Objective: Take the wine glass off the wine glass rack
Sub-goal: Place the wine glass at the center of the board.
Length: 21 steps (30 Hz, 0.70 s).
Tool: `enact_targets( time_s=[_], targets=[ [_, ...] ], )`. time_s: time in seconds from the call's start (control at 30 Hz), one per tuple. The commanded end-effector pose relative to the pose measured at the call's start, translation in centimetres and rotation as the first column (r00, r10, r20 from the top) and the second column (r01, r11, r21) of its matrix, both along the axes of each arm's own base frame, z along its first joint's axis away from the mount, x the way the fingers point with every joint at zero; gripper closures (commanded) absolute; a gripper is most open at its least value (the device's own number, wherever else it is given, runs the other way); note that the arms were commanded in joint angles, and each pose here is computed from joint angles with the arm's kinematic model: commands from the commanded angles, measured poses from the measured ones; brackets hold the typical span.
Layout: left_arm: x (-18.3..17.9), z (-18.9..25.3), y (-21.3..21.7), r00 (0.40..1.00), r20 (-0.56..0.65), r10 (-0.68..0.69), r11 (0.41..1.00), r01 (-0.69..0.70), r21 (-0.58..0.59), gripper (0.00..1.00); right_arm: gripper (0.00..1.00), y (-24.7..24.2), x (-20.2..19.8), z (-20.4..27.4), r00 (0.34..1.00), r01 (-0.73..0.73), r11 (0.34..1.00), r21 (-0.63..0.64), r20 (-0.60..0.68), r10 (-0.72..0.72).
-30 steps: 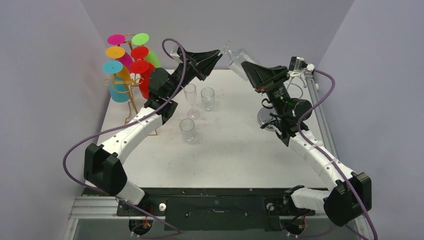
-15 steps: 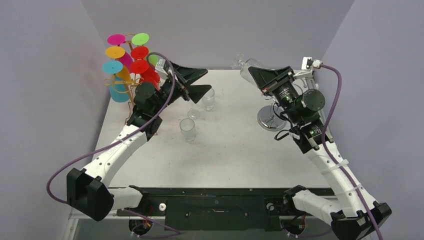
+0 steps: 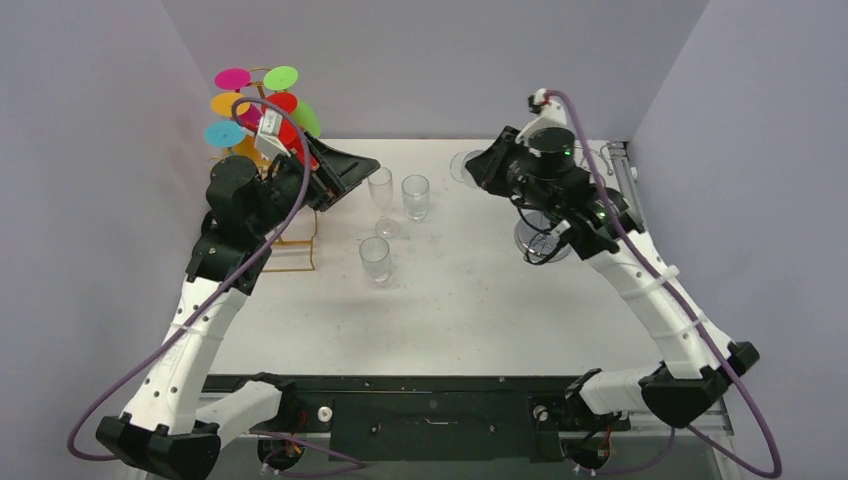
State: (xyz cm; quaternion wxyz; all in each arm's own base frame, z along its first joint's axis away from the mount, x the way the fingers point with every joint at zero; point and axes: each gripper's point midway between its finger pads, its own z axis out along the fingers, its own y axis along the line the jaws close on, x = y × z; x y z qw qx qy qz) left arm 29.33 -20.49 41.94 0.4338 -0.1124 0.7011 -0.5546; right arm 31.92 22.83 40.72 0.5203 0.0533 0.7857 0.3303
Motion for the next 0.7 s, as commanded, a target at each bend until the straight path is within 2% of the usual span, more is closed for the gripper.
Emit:
enact_targets(
  time_s=[0.0,0.17,0.37,0.67],
  targets=[
    [-2.1,1.7,3.8,0.982,0.153,0.109,0.955,-0.146,0.260,0.04,1.00,0.8,0.7,-2.0,0.998,0.020,0.981,-0.193,-0.049,-0.030],
    [-3.5,2.7,9.1,0.924,0.233,0.304,0.838,-0.375,0.395,0.04,1.00,4.8,2.0,-6.3,0.986,-0.063,0.948,-0.313,-0.165,0.011],
    [-6.4,5.1,13.7,0.839,0.330,0.432,0.722,-0.541,0.431,0.04,1.00,8.8,3.2,-11.0,0.963,-0.157,0.914,-0.375,-0.263,0.058],
    [-9.3,7.2,16.6,0.760,0.395,0.516,0.658,-0.647,0.385,0.04,1.00,13.5,3.4,-18.4,0.914,-0.277,0.865,-0.418,-0.392,0.103]
  ],
)
